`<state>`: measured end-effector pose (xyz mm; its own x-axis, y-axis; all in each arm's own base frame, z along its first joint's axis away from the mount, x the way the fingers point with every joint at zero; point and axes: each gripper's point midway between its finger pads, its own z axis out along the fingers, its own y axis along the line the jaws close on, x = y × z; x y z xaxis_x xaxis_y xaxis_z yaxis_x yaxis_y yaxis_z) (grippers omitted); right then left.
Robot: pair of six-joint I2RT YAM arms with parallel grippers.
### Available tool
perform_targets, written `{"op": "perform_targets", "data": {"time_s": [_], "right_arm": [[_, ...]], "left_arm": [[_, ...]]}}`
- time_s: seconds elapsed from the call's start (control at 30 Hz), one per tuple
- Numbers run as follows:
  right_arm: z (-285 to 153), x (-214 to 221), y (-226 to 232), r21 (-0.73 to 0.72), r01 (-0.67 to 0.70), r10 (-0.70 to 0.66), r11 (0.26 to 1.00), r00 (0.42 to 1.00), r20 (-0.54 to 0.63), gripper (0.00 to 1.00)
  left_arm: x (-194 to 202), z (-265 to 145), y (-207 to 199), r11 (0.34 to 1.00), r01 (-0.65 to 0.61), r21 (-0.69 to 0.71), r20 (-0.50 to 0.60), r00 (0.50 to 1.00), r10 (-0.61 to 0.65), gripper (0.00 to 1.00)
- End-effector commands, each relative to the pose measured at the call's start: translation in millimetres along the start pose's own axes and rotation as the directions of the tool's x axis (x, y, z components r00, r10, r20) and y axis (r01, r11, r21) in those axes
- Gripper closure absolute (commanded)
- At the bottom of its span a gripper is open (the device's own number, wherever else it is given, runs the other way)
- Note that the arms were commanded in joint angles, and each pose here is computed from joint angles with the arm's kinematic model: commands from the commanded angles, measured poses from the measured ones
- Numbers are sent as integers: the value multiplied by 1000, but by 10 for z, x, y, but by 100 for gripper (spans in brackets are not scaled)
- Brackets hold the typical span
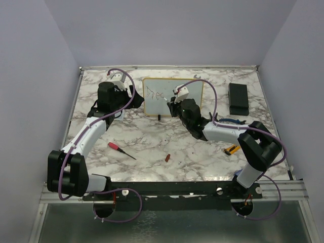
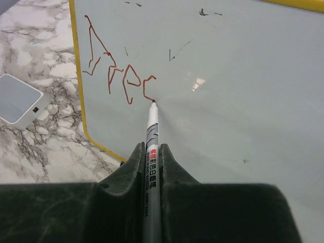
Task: Write a sentence on the whiteboard
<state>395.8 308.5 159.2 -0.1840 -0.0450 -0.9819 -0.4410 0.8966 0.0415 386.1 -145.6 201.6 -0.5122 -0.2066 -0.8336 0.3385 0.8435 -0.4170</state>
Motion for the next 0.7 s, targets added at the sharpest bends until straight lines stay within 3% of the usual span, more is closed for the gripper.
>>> {"op": "perform_targets", "data": {"time_s": [0.0,0.67], "right_arm": [[28,-227,-131,69,20,-23,997,999,44,99],[54,-329,-126,73,20,-25,997,997,73,99]], "left_arm": [[9,-26,-50,1000,-4,22,0,1000,4,24],[5,-29,-53,1000,-8,23,1,1000,8,24]]}}
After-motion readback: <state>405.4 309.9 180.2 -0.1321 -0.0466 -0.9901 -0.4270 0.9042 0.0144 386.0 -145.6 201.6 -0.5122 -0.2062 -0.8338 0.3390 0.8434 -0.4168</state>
